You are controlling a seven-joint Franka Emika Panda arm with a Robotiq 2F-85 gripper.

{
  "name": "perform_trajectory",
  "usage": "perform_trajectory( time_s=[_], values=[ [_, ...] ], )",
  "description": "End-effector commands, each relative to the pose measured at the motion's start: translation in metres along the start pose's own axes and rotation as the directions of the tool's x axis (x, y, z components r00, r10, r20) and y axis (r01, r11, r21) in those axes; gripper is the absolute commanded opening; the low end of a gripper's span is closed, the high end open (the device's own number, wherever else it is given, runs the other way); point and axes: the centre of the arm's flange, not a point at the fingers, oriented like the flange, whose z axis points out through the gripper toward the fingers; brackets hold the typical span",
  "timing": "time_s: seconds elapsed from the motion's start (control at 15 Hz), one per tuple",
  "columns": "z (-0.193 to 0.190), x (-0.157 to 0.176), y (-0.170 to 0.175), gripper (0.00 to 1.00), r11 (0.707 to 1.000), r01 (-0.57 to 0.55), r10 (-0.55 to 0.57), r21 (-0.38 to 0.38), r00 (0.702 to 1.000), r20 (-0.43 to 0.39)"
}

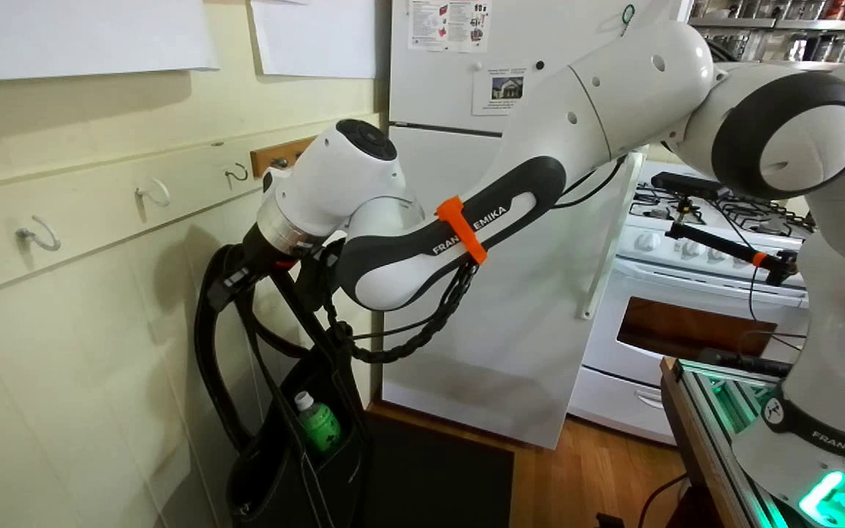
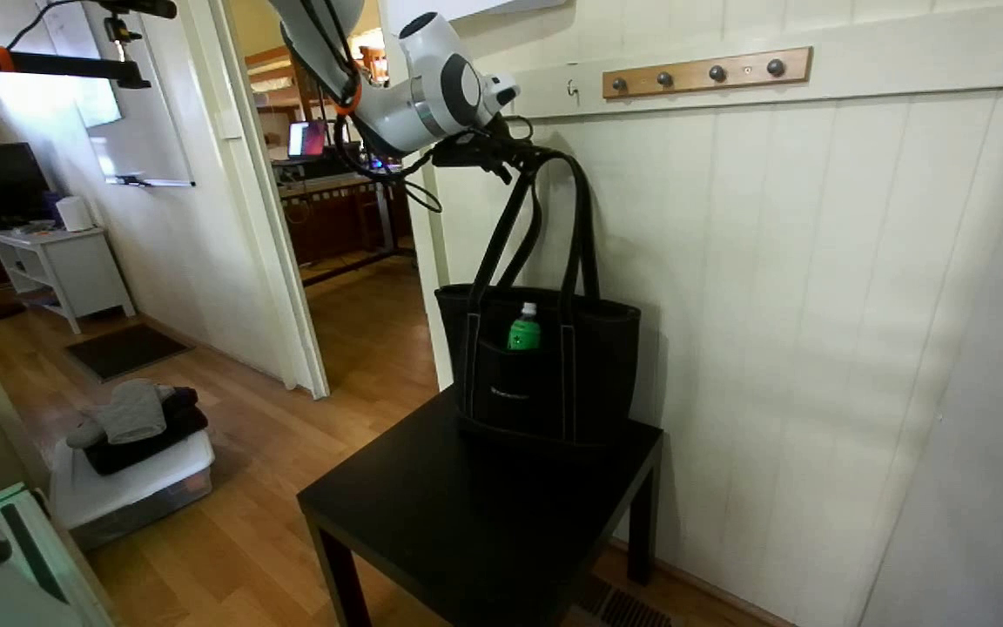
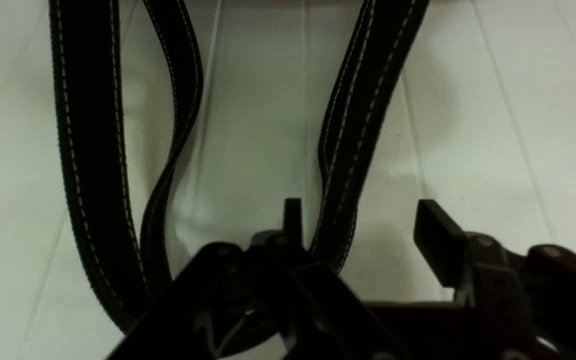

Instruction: Take the green bottle out of the black bag.

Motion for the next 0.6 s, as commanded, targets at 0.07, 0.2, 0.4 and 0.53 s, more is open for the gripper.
perform_trajectory(
  time_s=[0.07,0.2,0.4,0.53],
  values=[
    [0.004,0.006,0.002,0.21,1.000,0.003,-0.003,0.020,1.000,-0.012],
    [-0.007,0.005,0.004,0.06,1.000,0.021,-0.021,0.018,1.000,0.009],
    [-0.025,0.006,0.005,0.00,0.999,0.043,-0.044,0.032,0.999,0.029],
    [-0.037,0.004,0.004,0.02,0.997,0.064,-0.066,0.036,0.996,0.058]
  ],
)
